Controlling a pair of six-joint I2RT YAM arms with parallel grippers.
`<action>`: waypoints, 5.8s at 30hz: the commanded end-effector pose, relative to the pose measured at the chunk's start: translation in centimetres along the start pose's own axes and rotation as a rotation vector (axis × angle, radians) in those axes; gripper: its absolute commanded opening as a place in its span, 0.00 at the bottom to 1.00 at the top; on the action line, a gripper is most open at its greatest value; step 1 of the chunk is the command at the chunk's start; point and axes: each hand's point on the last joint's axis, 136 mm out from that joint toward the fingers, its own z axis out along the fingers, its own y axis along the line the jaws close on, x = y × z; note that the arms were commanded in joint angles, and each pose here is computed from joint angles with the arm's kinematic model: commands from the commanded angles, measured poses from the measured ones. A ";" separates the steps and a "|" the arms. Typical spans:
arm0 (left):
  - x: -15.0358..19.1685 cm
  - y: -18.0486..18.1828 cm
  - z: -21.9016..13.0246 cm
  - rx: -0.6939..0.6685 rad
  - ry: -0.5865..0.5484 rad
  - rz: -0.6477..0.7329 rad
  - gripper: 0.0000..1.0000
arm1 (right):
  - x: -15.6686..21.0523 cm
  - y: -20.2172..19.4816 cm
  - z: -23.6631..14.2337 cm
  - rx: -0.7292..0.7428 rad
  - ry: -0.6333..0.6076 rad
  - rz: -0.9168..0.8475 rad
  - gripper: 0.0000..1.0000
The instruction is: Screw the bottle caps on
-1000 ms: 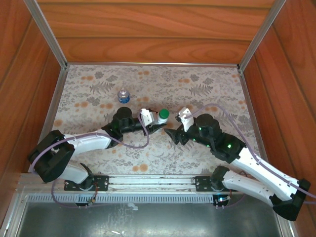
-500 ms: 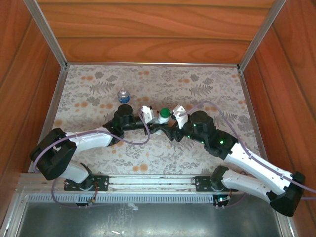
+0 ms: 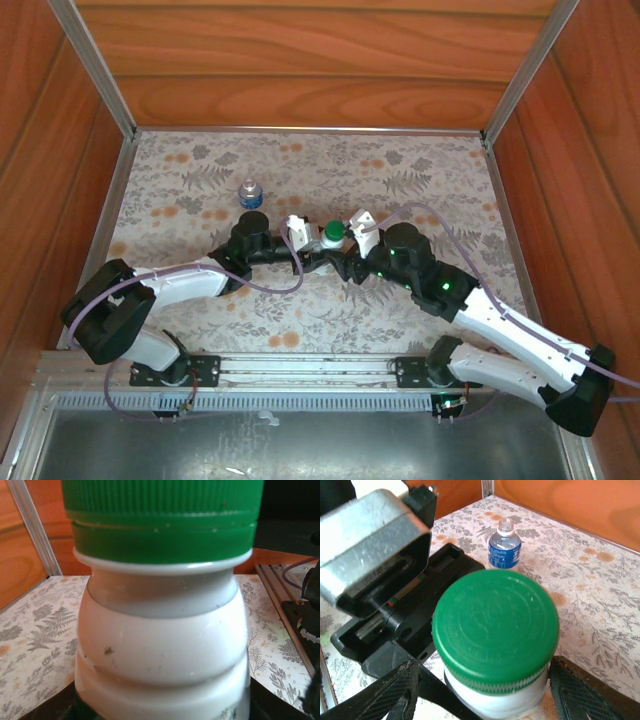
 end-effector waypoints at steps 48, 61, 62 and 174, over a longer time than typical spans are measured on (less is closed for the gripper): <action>0.2 -0.3 -0.1 0.014 -0.004 -0.043 1.00 | -0.1 -1.6 2.4 0.081 -0.043 0.153 0.22; 0.5 1.3 -2.7 -0.143 0.007 0.005 1.00 | 0.9 -4.0 2.1 0.226 0.000 0.097 0.21; 0.7 1.3 -2.9 -0.153 0.010 0.005 1.00 | 0.9 -4.4 2.1 0.244 0.000 0.094 0.20; 15.0 23.4 -15.0 -0.847 0.217 -0.517 0.95 | -9.2 -14.1 3.4 0.141 -0.214 0.159 0.85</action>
